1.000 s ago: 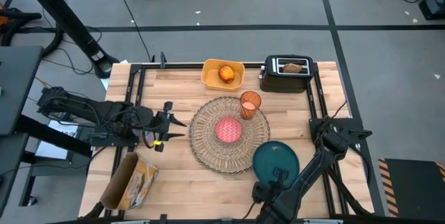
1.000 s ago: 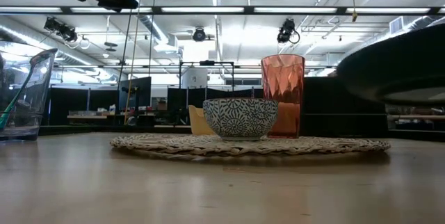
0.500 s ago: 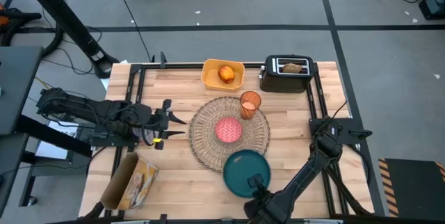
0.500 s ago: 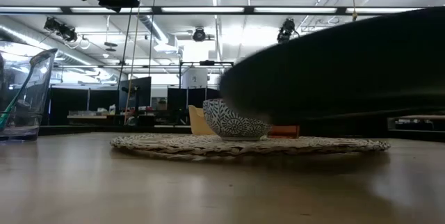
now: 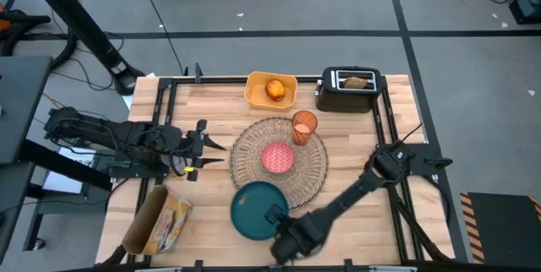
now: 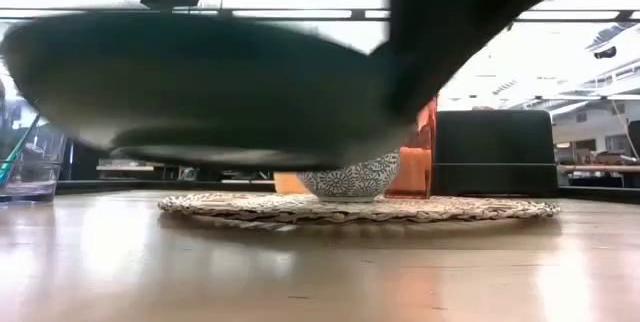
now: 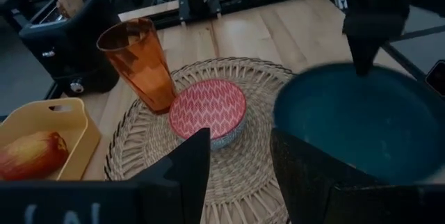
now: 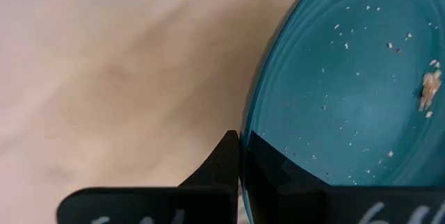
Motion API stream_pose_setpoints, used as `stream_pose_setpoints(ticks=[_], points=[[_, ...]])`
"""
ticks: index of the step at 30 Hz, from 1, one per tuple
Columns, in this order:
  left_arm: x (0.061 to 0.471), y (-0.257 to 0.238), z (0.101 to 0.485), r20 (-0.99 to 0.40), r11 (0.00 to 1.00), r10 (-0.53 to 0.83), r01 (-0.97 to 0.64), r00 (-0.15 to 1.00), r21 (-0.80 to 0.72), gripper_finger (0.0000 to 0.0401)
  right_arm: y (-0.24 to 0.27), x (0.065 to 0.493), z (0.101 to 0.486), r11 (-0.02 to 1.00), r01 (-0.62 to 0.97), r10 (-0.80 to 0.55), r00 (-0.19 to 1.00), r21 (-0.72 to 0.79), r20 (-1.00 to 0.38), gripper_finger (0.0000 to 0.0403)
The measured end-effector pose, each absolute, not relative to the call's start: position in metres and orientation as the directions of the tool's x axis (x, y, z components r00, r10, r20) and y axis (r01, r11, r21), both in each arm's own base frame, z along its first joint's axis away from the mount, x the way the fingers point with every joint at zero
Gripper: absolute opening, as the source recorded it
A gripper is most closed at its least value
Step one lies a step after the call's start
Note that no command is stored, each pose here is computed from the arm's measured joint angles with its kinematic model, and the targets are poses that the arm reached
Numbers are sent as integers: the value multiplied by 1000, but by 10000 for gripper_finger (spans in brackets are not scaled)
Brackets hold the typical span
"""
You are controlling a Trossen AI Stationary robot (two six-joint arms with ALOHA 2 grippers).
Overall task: Arrange a breakfast setting
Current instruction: Put the dark green plate on the brown table mat
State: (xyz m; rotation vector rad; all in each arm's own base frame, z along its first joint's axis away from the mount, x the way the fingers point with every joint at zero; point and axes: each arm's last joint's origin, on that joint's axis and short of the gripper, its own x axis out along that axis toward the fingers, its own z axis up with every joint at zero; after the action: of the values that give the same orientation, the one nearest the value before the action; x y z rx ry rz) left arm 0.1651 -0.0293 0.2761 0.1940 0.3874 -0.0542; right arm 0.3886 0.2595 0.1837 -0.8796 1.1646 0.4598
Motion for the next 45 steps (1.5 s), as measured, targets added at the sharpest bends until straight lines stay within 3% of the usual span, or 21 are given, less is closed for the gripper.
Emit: stream_pose_setpoints(ticks=[11, 15, 32, 45], points=[[160, -28, 281, -351, 981, -18, 84, 936, 175, 160, 200, 435, 168, 627, -715, 17, 409, -309, -912, 14], [159, -28, 281, -349, 981, -18, 84, 937, 176, 160, 188, 437, 162, 648, -702, 1, 388, -295, -922, 17], [160, -28, 284, -326, 990, -20, 64, 945, 128, 160, 181, 428, 173, 778, -586, -24, 336, -229, -941, 132], [158, -28, 302, -300, 991, -23, 62, 954, 120, 160, 181, 433, 160, 731, -656, 26, 304, -189, -952, 87]])
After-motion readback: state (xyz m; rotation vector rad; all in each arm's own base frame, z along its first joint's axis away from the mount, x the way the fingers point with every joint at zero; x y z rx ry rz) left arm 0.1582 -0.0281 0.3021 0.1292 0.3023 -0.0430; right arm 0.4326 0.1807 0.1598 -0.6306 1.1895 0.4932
